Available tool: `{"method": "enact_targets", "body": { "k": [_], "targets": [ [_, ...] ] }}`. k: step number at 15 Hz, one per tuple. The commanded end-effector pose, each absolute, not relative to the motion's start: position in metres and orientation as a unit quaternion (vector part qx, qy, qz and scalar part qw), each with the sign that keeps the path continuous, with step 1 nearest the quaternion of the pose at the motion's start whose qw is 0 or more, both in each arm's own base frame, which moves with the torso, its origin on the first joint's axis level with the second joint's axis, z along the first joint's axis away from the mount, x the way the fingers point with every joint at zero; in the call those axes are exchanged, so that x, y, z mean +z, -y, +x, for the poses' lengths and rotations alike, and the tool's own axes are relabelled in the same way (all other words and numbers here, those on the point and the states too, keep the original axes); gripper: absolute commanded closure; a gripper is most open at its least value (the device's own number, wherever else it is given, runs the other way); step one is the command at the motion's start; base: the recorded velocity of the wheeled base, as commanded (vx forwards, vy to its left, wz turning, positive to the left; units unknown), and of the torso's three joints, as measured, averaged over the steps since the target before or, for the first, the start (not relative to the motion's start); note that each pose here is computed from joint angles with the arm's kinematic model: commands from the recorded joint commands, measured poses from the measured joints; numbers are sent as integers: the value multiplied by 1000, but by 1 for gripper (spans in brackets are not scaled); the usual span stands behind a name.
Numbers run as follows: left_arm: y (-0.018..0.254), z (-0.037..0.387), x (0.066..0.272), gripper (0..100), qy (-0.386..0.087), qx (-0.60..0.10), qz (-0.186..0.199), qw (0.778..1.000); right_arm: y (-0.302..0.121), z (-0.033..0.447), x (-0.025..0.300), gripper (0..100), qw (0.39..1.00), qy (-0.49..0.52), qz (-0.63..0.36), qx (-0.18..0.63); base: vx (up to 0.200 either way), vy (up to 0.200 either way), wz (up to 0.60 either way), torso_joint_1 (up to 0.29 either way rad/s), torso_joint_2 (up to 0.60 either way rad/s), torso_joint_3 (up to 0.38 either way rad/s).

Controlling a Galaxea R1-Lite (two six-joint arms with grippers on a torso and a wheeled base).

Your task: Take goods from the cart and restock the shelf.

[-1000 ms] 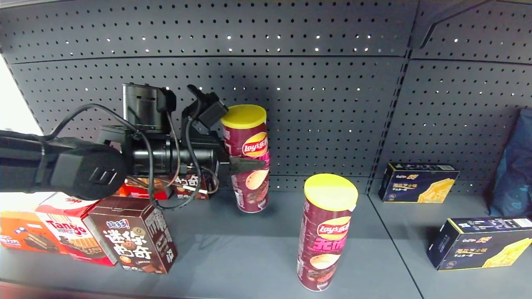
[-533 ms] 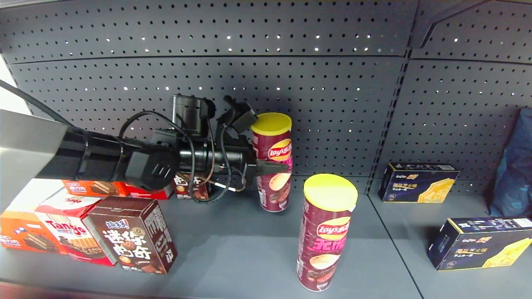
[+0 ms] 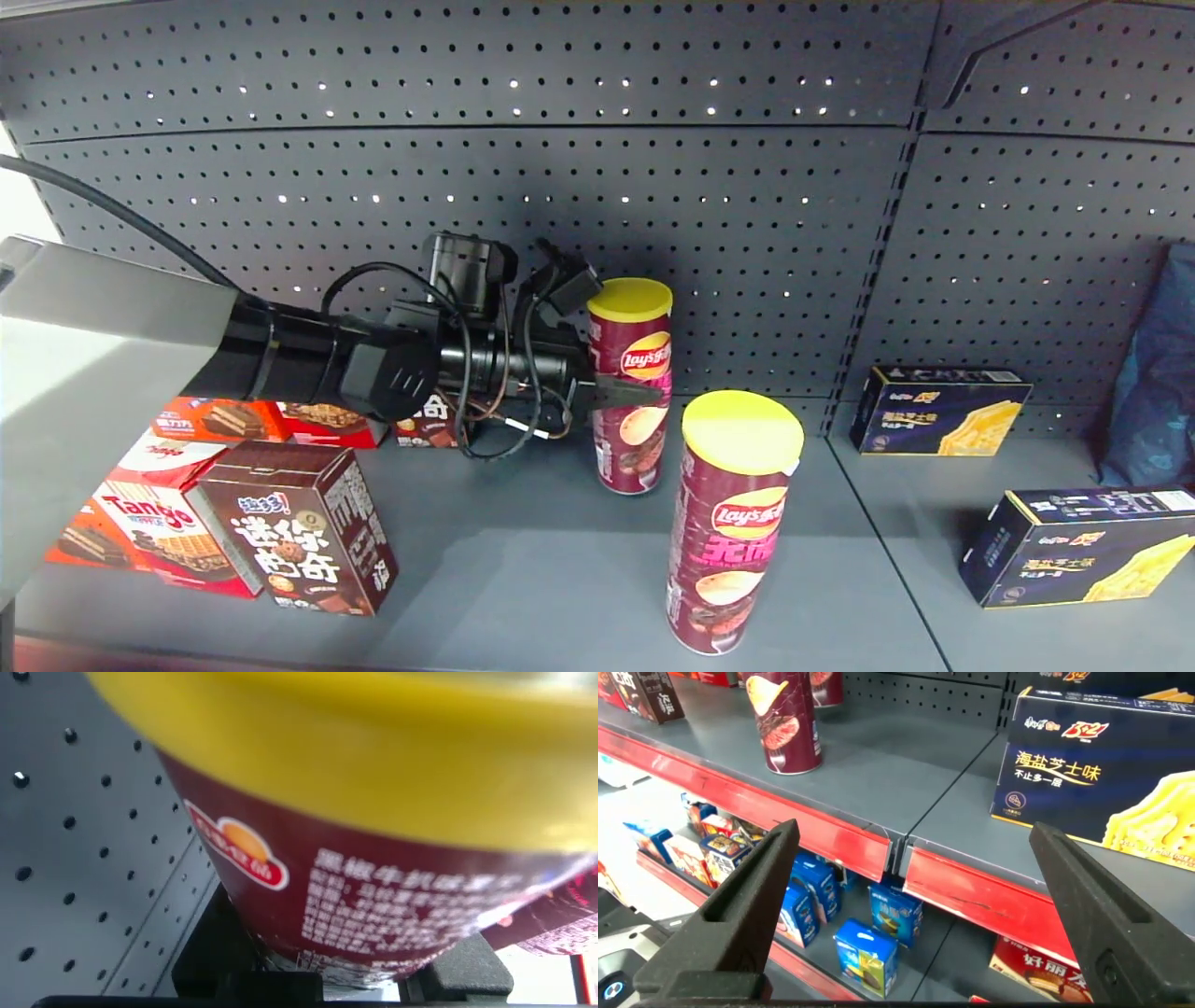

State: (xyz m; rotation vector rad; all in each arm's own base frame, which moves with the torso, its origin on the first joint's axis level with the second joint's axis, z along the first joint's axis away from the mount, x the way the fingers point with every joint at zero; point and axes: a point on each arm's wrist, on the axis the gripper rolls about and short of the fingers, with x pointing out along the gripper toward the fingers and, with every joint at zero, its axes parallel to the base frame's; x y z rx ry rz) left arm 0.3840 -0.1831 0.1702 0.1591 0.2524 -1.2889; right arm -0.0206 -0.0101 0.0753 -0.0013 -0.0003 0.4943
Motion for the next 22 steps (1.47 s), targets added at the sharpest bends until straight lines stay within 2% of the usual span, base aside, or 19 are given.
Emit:
{"method": "enact_targets", "body": {
  "k": [1,10,18,19,22],
  "targets": [
    [186,391,168,100,-117,-599,74,789,10,-20,75,0,969,-1,-1,245,0,0,0,0,0,0],
    [194,402,151,100,-130,-601,71,785,10,-20,75,0,969,-1,-1,245,0,0,0,0,0,0],
    [196,405,146,100,-131,-602,73,785,10,-20,75,0,970,-1,-1,244,0,0,0,0,0,0],
    [196,405,146,0,-131,-600,74,786,10,-20,75,0,969,-1,-1,245,0,0,0,0,0,0],
    [194,404,144,0,-132,-599,74,786,10,-20,75,0,969,-1,-1,245,0,0,0,0,0,0]
  ]
}}
